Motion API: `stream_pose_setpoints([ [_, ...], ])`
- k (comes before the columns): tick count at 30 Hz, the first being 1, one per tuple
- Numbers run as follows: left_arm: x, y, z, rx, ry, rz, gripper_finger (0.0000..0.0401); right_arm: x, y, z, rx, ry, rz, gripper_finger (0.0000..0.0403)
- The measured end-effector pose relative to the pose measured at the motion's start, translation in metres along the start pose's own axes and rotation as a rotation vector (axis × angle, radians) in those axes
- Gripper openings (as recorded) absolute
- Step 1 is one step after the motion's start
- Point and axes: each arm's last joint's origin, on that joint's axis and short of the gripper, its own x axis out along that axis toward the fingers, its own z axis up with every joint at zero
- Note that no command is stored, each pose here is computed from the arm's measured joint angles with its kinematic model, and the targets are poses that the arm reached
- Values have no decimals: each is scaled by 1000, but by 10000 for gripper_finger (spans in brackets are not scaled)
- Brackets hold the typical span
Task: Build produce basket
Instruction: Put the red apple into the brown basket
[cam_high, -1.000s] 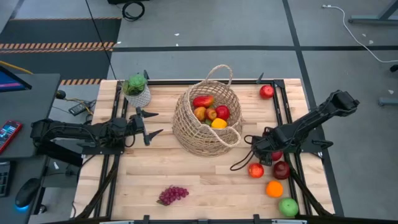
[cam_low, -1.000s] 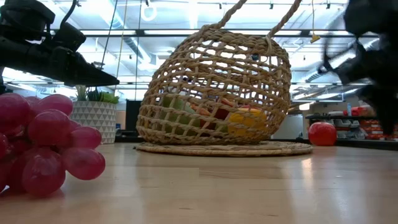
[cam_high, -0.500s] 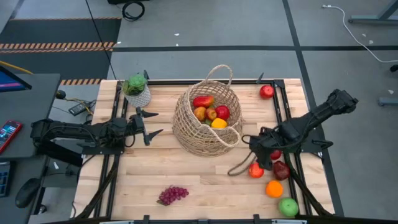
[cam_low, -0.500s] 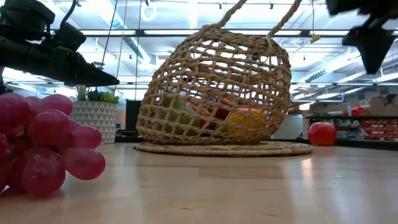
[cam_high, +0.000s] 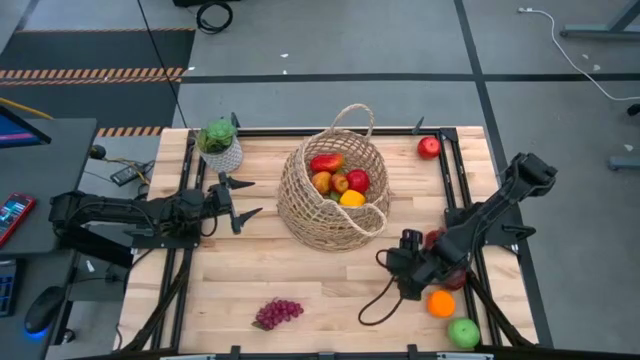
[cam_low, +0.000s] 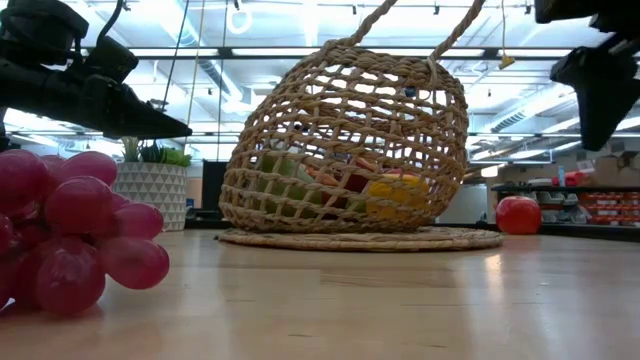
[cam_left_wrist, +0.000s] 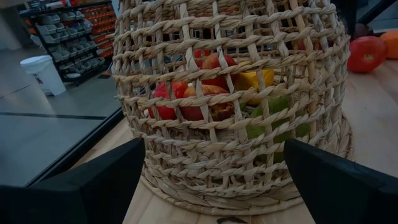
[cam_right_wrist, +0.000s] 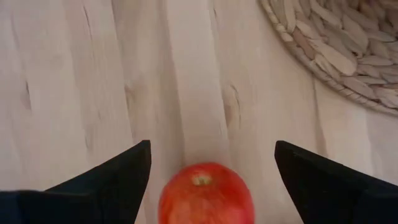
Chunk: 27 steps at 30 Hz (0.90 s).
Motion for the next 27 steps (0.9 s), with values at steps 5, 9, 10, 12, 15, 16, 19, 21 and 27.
stream_pose_setpoints([
  [5,0,0,0,0,0,0,390,-8,10,-10,31,-113,-29,346],
  [9,0,0,0,0,0,0,390,-17,14,-25,10,-157,-7,346],
  [10,0,0,0,0,0,0,390,-16,15,-29,-14,-157,-1,346],
  [12,0,0,0,0,0,0,390,-11,18,-35,-42,-189,9,346],
  [15,0,0,0,0,0,0,390,-1,16,-45,-22,-225,-21,346],
  [16,0,0,0,0,-1,0,390,2,14,-48,-8,-224,-29,346],
  [19,0,0,0,0,0,0,390,12,11,-59,33,-237,-41,346],
  [21,0,0,0,0,0,0,390,18,10,-67,43,-242,-26,348],
  [27,0,0,0,0,0,0,390,30,8,-84,68,-323,-14,350],
])
